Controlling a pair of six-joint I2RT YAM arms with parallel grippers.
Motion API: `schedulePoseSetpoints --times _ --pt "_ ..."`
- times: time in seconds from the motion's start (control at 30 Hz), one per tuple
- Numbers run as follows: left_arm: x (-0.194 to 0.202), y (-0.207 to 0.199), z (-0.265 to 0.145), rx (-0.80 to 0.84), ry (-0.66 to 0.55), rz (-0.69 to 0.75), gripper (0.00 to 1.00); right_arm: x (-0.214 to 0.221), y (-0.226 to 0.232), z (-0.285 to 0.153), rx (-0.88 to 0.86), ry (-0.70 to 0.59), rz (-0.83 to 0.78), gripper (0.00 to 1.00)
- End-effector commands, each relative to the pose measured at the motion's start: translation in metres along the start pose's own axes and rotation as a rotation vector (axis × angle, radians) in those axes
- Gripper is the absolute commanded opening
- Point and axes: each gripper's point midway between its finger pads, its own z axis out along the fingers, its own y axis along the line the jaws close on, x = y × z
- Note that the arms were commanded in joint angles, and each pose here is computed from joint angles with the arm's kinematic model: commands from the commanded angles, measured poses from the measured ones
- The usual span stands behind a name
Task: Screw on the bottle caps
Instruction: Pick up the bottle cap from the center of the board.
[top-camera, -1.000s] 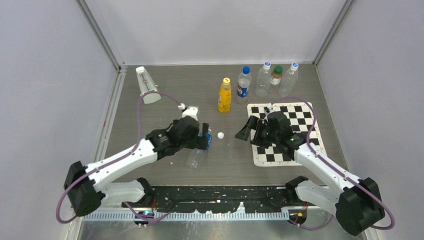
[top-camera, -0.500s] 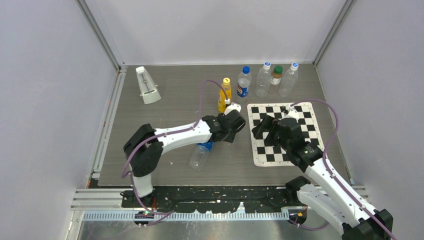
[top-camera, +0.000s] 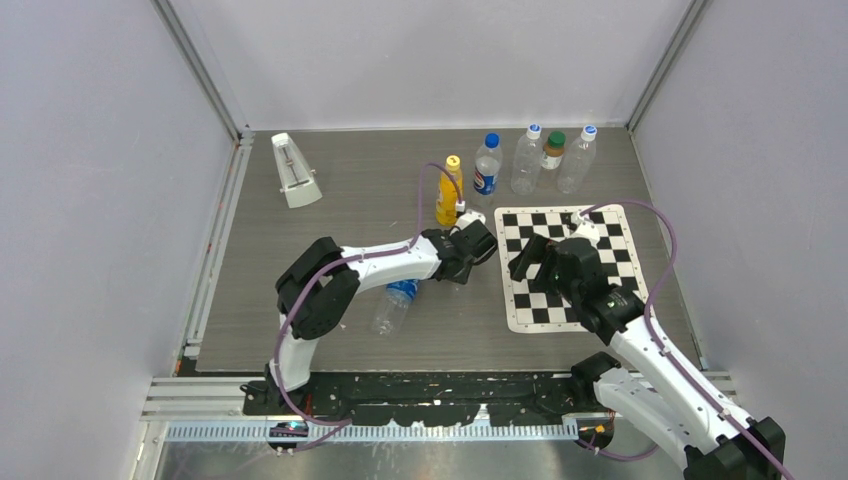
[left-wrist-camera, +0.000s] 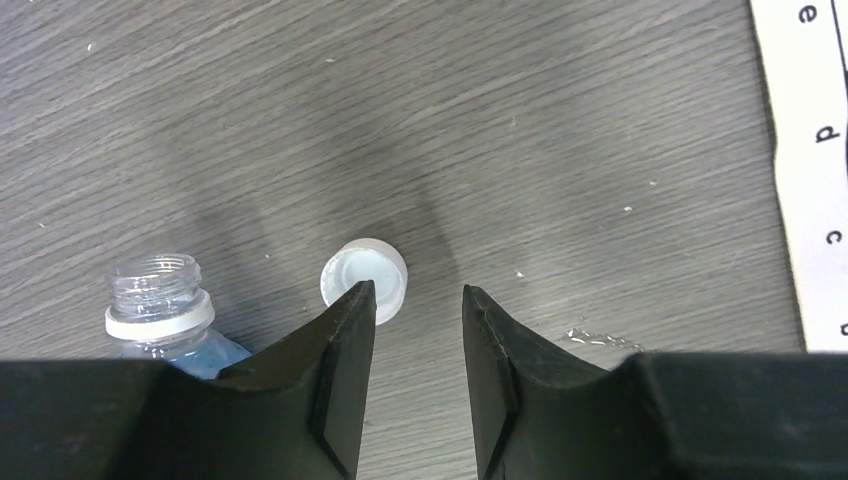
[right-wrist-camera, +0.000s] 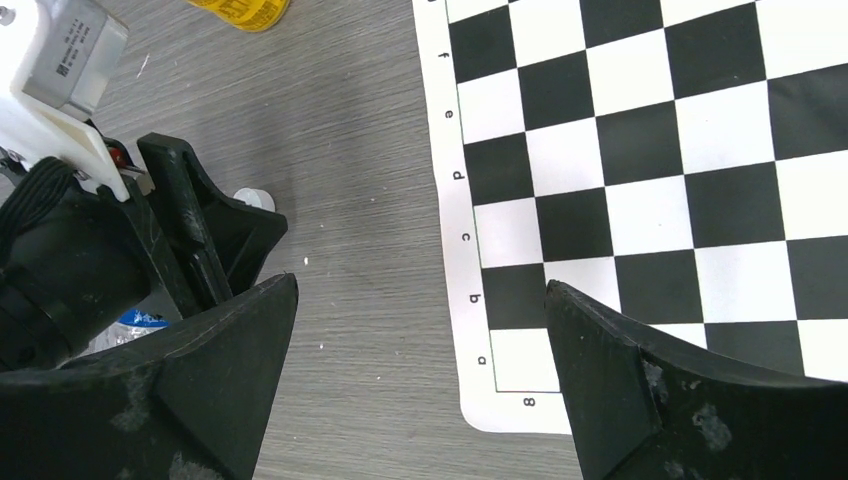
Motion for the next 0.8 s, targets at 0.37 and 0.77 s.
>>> schedulePoseSetpoints --times 0.37,0.77 --pt "0.0 0.004 0.016 -0.014 -0.005 -0.056 0.33 -0.003 0.004 0.009 -0.006 -0.003 -0.018 0.99" --pt "-0.023 -0.003 -0.029 0.123 -0.088 -0.118 0.01 -0.019 0.038 0.0 -0.21 -0.098 -0.035 0.91"
